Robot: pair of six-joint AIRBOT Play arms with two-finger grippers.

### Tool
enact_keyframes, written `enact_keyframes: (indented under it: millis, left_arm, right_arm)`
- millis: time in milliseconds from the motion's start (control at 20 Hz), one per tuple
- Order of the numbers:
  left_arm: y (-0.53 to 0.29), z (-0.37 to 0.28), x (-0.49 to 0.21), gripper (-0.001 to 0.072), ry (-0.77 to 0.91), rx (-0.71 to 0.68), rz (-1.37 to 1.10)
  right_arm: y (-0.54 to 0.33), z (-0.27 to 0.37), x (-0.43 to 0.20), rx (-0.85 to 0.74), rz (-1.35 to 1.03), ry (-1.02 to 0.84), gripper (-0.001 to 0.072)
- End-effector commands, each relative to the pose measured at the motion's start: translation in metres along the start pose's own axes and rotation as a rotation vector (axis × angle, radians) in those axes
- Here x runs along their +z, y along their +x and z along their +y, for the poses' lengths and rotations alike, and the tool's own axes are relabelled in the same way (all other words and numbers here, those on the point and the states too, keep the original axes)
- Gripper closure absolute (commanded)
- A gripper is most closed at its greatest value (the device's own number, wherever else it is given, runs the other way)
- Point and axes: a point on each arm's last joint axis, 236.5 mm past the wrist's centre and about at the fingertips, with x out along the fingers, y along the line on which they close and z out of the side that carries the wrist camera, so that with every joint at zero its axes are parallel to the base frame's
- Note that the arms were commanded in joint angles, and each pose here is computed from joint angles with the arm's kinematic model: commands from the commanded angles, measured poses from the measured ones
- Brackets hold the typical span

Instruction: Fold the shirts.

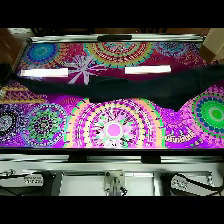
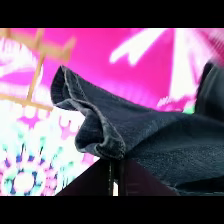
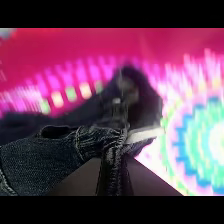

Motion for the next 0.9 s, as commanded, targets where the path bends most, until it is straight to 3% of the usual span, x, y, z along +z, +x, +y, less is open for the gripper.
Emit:
enact_keyframes:
  millis: [0,200,550,850]
  left_arm:
    - [0.03,0.012,-0.073,0.0639,-0.007,0.008,0.26]
    - [0.03,0.017,-0.095,0.0639,0.04,0.063,0.299]
    - [0.043,0.075,-0.191,0.0639,0.03,0.205,0.447]
    - [0.029,0.124,-0.184,0.0638,-0.079,0.23,0.352]
  right_arm:
    - [0.01,-0.013,-0.09,0.013,0.34,0.059,0.0624]
    - [0.003,-0.022,-0.114,-0.034,0.43,0.057,0.0623]
    - [0.005,-0.071,-0.241,-0.195,0.67,0.153,0.0623]
    - [0.03,-0.084,-0.279,-0.212,0.645,0.193,0.0623]
